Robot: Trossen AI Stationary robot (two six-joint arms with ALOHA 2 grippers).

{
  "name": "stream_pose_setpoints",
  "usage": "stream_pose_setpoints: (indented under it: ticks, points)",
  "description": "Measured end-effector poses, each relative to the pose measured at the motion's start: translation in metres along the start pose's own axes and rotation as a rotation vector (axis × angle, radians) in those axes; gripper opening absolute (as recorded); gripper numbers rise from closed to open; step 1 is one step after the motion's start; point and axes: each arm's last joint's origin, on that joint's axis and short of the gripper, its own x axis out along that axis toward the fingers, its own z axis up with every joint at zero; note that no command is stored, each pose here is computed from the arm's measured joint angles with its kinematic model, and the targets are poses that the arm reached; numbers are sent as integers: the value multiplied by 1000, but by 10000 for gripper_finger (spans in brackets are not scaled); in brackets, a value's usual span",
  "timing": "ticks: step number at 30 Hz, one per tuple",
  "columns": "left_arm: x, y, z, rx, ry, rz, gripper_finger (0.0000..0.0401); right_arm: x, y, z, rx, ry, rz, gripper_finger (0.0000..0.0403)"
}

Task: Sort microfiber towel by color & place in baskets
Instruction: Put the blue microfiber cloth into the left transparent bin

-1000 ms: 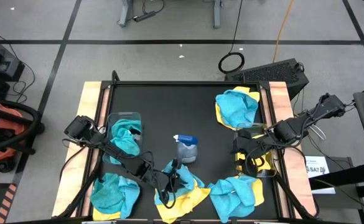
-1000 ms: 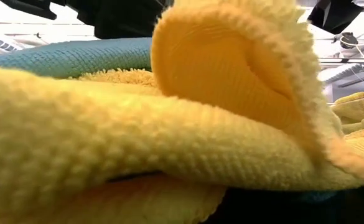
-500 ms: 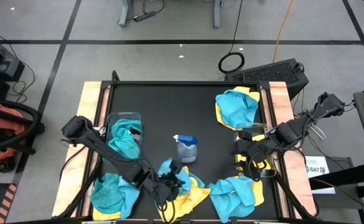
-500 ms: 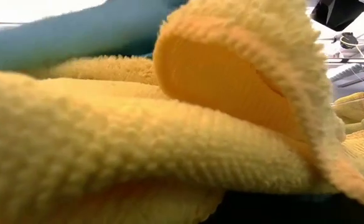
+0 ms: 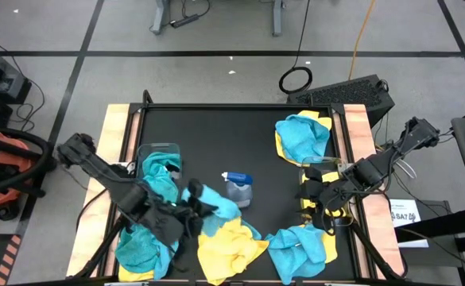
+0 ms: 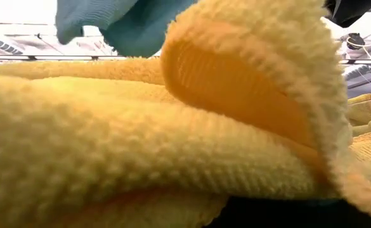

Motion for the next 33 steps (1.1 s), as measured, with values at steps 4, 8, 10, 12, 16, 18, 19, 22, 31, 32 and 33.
stream_pose_setpoints:
  ticks: [4, 8, 10, 12, 16, 18, 19, 22, 31, 32, 33]
  points:
    - [-24, 16, -9, -24, 21, 43, 5, 0, 1, 0, -11, -4, -3, 219]
    - [-44, 30, -24, -45, 89, 87, 5, 0, 1, 0, -17, -5, -4, 219]
    - [-52, 35, -32, -55, 122, 101, 5, 0, 1, 0, -22, -6, -4, 219]
    - [-59, 39, -39, -66, 149, 114, 5, 0, 1, 0, -24, -6, -4, 219]
    - [-71, 47, -50, -85, 191, 131, 5, 0, 1, 0, -31, -7, -4, 219]
    - [-76, 49, -56, -90, 219, 131, 5, 0, 1, 0, -32, -7, -4, 219]
    - [-78, 50, -59, -96, 234, 131, 5, 0, 1, 0, -33, -7, -5, 219]
    - [-84, 53, -69, -114, 285, 135, 5, 0, 1, 0, -33, -7, -5, 219]
    - [-96, 55, -92, -201, 448, 158, 4, 0, 0, 0, -35, -20, -25, 219]
    - [-97, 55, -93, -203, 450, 145, 4, 0, 0, 0, -37, -21, -26, 219]
    - [-98, 56, -94, -208, 451, 135, 4, 0, 0, 0, -40, -21, -26, 219]
